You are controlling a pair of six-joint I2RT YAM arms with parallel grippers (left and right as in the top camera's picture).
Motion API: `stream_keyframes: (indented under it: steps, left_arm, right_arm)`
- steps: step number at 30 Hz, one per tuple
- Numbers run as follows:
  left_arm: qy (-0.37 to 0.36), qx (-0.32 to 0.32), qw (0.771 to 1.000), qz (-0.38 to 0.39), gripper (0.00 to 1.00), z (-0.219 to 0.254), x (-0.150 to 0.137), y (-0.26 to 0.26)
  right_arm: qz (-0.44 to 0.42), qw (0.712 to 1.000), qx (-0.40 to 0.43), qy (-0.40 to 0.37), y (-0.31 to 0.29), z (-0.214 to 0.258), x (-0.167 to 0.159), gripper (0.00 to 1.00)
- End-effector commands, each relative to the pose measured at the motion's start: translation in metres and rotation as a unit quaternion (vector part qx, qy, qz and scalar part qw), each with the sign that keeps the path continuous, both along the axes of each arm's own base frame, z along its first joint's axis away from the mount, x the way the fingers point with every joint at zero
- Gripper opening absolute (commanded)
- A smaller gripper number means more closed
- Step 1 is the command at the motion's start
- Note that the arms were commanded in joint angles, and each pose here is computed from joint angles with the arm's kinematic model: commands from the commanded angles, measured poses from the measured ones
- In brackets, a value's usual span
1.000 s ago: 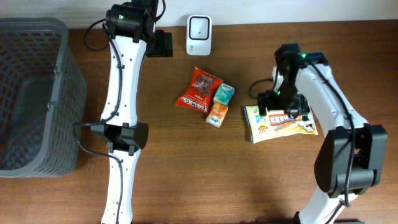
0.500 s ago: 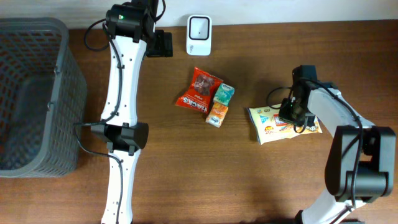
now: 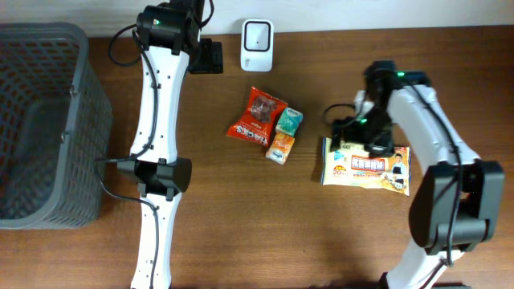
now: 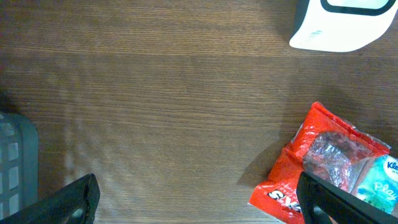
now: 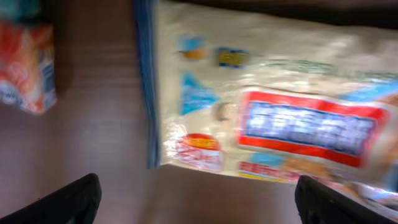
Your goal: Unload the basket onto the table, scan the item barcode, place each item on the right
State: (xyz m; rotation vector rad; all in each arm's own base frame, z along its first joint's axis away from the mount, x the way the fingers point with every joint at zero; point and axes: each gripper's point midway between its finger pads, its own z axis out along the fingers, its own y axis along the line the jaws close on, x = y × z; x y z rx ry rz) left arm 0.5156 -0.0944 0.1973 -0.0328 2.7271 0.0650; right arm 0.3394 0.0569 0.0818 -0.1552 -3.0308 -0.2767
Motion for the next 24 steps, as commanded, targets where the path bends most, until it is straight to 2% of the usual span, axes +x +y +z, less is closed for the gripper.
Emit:
stream_keyframes:
  steps: [1, 4, 8, 17, 22, 23, 24]
  left_arm:
    - [-0.015, 0.007, 1.0, -0.005, 0.99, 0.014, -0.001, 0.003]
    - [-0.015, 0.007, 1.0, -0.005, 0.99, 0.014, -0.001, 0.003]
    - [-0.015, 0.007, 1.0, -0.005, 0.99, 0.014, -0.001, 0.003]
    - [-0.015, 0.007, 1.0, -0.005, 0.99, 0.014, -0.001, 0.003]
    - [-0.015, 0.007, 1.0, -0.005, 0.99, 0.014, -0.001, 0.003]
    - [-0.015, 0.007, 1.0, -0.005, 0.99, 0.014, -0.001, 0.003]
    - [-0.015, 0.007, 1.0, -0.005, 0.99, 0.014, -0.001, 0.003]
  right_arm:
    - [-0.016, 0.991, -0.13, -0.017, 0.006, -0.014, -0.002, 0.99]
    - [-0.022, 0.976, -0.212, -0.041, 0.007, -0.022, -0.007, 0.98]
    - [-0.003, 0.974, -0.218, -0.062, 0.023, -0.044, -0.011, 0.99]
    - [-0.029, 0.961, -0.259, -0.093, 0.002, -0.087, -0.02, 0.98]
    - [-0.035, 0.961, -0.251, -0.112, 0.005, -0.091, -0.013, 0.15]
    - [-0.036, 0.962, -0.246, -0.114, 0.007, -0.091, -0.011, 0.04]
    - [-0.038, 0.967, -0.225, -0.112, 0.015, -0.09, -0.008, 0.04]
